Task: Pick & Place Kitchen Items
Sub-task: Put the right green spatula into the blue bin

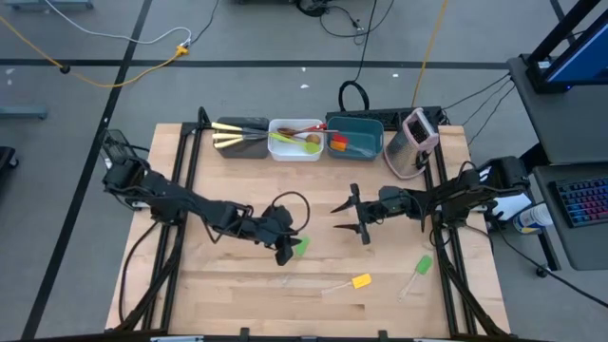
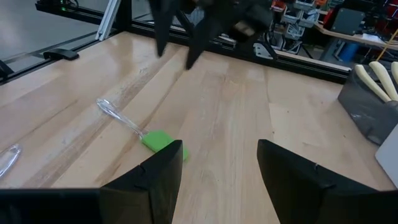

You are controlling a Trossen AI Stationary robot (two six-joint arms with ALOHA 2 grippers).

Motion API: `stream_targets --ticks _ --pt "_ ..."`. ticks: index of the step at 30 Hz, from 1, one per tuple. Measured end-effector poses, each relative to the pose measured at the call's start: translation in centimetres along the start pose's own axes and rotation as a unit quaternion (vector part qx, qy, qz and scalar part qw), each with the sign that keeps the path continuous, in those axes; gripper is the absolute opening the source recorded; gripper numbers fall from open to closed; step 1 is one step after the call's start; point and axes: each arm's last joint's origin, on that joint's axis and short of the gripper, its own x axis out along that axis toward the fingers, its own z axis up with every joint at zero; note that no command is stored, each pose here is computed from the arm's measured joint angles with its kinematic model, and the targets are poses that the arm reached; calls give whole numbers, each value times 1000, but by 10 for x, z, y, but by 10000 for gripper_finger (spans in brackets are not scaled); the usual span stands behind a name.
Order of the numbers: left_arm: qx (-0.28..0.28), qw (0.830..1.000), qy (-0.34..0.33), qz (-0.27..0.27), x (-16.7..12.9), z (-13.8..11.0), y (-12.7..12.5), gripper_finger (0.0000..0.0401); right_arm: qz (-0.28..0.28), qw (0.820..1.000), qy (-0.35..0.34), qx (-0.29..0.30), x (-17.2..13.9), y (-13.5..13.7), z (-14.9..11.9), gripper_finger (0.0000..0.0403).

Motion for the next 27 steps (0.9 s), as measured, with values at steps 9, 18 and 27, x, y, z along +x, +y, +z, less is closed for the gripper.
stream_targets --ticks 9,18,27 --pt "15 998 50 20 29 -15 12 168 0 1000 1 -1 0 0 0 201" --pt "11 995 78 54 55 -30 26 239 0 1000 3 -2 0 0 -1 201" --pt "-23 996 65 59 86 -46 32 246 3 1000 18 -1 0 1 -3 200"
